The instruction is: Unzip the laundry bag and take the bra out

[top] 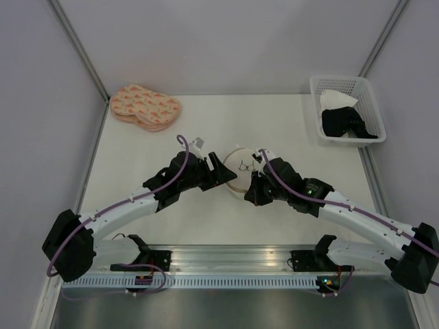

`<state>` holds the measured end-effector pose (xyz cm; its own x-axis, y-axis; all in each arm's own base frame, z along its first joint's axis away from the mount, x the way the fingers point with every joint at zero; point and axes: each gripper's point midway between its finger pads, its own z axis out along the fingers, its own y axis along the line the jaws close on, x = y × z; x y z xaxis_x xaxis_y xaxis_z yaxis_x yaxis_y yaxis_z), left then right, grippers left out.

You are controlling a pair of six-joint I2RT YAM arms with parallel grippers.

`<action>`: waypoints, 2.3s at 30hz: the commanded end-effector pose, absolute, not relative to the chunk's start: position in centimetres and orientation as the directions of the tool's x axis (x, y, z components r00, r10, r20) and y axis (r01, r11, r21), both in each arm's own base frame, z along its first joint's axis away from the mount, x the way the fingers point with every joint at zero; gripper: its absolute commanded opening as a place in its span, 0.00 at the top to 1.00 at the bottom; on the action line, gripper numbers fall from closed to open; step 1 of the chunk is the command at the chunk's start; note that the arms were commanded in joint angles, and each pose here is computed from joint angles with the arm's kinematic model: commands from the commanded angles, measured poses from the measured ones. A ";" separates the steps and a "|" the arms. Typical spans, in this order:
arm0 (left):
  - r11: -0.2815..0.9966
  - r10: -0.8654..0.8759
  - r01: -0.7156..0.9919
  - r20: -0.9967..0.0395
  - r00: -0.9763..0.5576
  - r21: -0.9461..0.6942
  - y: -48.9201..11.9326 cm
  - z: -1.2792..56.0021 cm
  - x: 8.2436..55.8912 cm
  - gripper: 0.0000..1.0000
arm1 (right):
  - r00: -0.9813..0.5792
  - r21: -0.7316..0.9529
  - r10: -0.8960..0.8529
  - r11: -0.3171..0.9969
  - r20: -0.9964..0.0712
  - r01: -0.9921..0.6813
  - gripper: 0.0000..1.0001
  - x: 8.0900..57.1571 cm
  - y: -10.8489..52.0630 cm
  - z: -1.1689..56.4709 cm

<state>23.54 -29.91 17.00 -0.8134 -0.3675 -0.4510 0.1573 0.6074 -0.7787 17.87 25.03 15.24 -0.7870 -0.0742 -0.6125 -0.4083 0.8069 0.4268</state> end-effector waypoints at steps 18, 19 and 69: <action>0.549 -0.460 0.009 -0.311 -0.832 -0.836 -32.7 15.2 23.7 0.98 | -0.778 0.468 -0.085 0.756 -0.622 -0.457 1.00 17.8 26.6 15.8; 0.563 -0.461 0.004 -0.318 -0.828 -0.826 -32.4 15.0 23.9 0.98 | -0.782 0.455 -0.089 0.771 -0.617 -0.446 1.00 17.9 26.3 15.5; 0.638 -0.407 0.118 -0.463 -0.787 -0.761 -30.0 15.8 26.0 0.00 | -0.805 0.388 -0.115 0.830 -0.582 -0.400 1.00 19.1 25.5 13.2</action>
